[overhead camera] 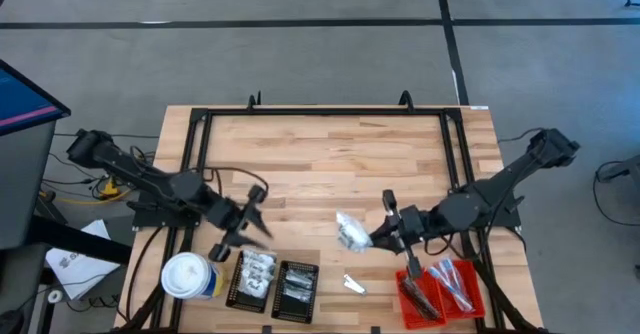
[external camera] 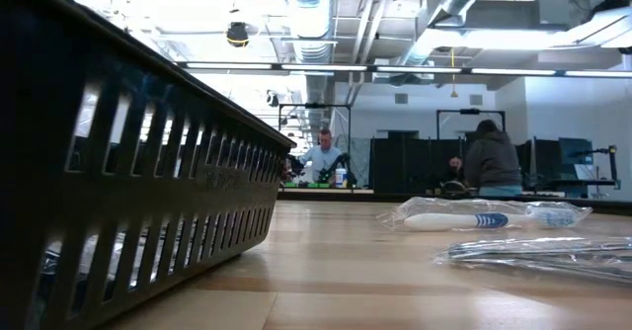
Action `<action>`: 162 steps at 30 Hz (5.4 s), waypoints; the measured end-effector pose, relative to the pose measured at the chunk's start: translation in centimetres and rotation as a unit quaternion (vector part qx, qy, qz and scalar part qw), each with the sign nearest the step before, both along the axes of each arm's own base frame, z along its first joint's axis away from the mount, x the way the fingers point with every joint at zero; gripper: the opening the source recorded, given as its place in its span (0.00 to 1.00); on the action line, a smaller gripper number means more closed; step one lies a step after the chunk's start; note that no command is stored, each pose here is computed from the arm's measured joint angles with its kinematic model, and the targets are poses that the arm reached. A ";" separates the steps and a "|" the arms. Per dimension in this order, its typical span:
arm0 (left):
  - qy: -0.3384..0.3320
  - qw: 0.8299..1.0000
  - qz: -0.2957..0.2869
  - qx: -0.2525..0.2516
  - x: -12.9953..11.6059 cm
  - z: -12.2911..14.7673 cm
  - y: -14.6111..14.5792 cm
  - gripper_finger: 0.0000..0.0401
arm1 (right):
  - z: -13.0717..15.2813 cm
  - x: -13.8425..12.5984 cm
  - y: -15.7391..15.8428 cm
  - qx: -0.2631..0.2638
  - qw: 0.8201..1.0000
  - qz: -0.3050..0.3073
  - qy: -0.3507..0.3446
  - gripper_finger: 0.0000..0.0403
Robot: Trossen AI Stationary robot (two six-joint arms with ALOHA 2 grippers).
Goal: Pick & Place Travel size toiletries
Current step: Put the cotton pack into the left black bin
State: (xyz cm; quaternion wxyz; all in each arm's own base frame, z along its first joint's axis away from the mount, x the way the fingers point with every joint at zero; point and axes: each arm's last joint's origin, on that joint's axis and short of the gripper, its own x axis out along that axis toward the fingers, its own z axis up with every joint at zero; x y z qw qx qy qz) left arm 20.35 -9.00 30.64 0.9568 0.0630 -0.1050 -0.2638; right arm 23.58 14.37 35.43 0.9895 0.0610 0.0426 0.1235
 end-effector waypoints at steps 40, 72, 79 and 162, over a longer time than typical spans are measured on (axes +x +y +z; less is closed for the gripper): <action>0.216 0.968 0.010 0.125 5.9 11.2 -4.0 0.34 | -1.4 8.6 4.4 0.000 0.983 0.171 0.068 0.00; 0.291 0.953 -0.062 0.061 12.0 8.0 -1.6 0.47 | -1.5 8.6 4.3 -0.019 0.980 0.183 0.070 0.00; 0.296 0.948 -0.098 0.066 12.0 7.5 -3.2 0.45 | -1.5 8.6 4.3 -0.020 0.980 0.183 0.069 0.00; 0.704 0.708 0.048 0.009 2.7 -9.2 -9.3 0.01 | -1.4 8.1 5.0 -0.031 0.978 0.196 0.059 0.73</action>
